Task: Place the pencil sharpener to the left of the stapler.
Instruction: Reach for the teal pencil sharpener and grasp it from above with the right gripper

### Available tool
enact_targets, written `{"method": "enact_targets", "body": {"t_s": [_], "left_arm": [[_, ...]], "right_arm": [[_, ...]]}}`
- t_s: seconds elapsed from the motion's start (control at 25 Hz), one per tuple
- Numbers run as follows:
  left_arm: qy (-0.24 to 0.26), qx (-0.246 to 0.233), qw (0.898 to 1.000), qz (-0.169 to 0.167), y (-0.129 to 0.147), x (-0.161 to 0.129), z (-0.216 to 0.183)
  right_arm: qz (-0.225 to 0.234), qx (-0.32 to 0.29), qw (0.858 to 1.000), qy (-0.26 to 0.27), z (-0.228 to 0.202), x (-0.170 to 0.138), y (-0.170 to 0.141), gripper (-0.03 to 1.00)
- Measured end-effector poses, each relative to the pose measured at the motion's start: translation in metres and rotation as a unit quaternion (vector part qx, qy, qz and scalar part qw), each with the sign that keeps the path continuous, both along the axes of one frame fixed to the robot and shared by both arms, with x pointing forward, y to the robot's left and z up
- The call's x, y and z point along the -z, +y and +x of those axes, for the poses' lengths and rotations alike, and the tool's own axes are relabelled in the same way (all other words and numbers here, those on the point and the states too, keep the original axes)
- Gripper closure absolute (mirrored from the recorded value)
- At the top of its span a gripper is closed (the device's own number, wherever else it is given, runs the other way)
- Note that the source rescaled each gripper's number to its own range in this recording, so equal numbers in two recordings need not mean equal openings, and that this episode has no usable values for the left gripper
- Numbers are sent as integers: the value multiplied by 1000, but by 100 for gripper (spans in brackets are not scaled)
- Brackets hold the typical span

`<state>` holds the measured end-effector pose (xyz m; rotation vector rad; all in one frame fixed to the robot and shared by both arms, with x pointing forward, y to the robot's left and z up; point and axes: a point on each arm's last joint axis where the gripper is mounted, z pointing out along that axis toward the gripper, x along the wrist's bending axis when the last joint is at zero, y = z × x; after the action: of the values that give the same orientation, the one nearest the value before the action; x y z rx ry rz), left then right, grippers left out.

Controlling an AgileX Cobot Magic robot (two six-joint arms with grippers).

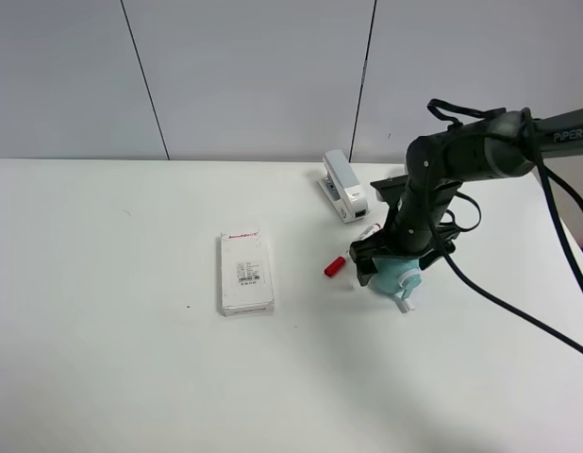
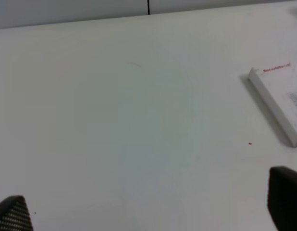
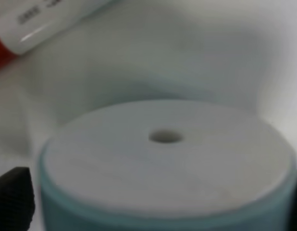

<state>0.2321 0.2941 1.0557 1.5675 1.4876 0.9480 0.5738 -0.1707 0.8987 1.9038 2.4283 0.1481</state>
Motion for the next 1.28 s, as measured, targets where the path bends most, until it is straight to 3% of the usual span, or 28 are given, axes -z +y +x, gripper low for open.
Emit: {"method": "enact_targets", "body": {"t_s": [1.0,1.08,1.2,1.28], "left_arm": [[0,0,1000,0,0,0,0],[0,0,1000,0,0,0,0],[0,0,1000,0,0,0,0],[0,0,1000,0,0,0,0]], "right_arm": [[5,-3,1000,-4,3,7,1,-3],[5,-3,1000,-4,3,7,1,9],[5,-3,1000,-4,3,7,1,47],[7,-2,1000,-3,3,7,1,78]]}}
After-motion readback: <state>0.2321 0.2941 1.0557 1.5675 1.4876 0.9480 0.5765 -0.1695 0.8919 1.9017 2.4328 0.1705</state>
